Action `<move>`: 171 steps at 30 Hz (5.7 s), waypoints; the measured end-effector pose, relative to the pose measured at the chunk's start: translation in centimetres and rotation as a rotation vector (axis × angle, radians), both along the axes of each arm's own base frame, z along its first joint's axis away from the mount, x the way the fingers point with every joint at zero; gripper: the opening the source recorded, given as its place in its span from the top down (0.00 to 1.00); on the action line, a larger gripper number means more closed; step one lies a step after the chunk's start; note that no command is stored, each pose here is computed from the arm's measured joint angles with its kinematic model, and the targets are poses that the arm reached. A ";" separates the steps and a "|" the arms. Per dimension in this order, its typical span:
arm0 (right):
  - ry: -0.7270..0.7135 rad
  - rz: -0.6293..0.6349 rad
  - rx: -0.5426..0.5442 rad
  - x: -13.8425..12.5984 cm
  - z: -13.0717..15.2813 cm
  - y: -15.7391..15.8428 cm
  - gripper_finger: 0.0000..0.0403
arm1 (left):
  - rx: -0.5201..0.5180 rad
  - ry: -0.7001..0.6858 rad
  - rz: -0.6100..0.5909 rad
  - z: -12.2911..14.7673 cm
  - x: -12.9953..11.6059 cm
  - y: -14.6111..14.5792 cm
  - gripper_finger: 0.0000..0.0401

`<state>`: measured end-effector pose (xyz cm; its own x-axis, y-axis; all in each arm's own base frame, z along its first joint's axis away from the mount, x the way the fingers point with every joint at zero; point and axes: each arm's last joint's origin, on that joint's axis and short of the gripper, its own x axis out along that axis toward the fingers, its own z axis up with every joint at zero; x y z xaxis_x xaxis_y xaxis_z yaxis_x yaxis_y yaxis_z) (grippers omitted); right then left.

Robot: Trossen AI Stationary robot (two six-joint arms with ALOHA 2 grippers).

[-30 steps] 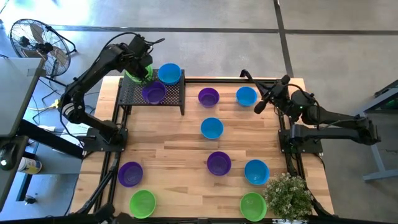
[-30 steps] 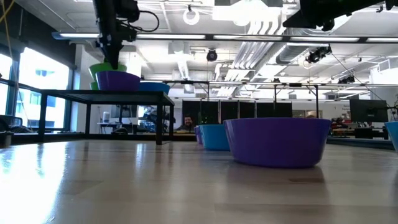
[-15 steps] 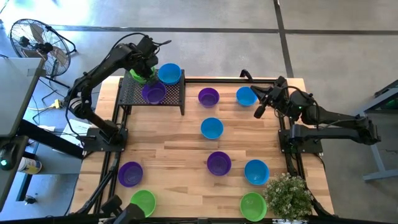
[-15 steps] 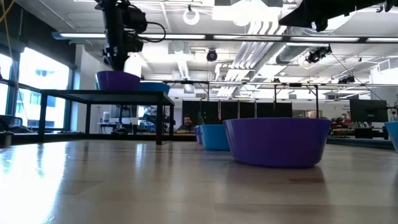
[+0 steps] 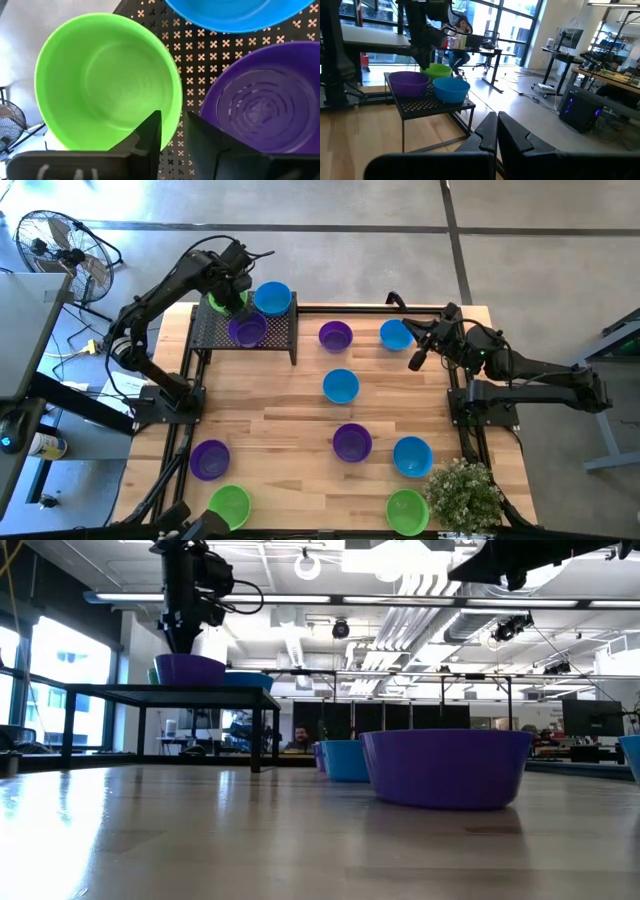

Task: Pick & Place Mini bowls
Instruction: Stack the blue bowl on top of the blue bowl on the shelf

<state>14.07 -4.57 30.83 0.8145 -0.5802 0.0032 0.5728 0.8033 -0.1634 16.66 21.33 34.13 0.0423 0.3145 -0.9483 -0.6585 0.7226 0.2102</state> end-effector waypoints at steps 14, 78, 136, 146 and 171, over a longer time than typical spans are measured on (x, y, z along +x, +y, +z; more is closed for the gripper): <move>0.014 0.014 0.004 0.0 -0.1 0.0 1.00 | 0.012 -0.026 -0.010 1.0 -0.7 -1.0 0.99; 0.555 -0.295 0.713 7.5 -11.5 -4.0 0.70 | 0.348 -1.034 -0.642 -11.3 3.4 -19.9 1.00; 0.224 -0.744 1.024 1.3 -16.5 -11.7 0.99 | 0.262 -1.026 -0.680 -12.0 3.9 -20.1 1.00; 0.328 -0.580 0.938 5.2 -12.0 -11.1 0.99 | 0.203 -1.049 -0.704 -11.3 4.1 -20.2 1.00; 0.455 -0.215 0.738 19.1 -4.4 -4.3 0.99 | 0.300 -0.481 -0.865 -6.9 13.3 -20.6 0.68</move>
<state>33.17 -8.84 26.41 0.5193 -0.4470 -0.7284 0.7291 0.6764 0.1047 29.96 0.78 27.25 0.7200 0.2171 -0.6591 -0.0011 0.9502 0.3118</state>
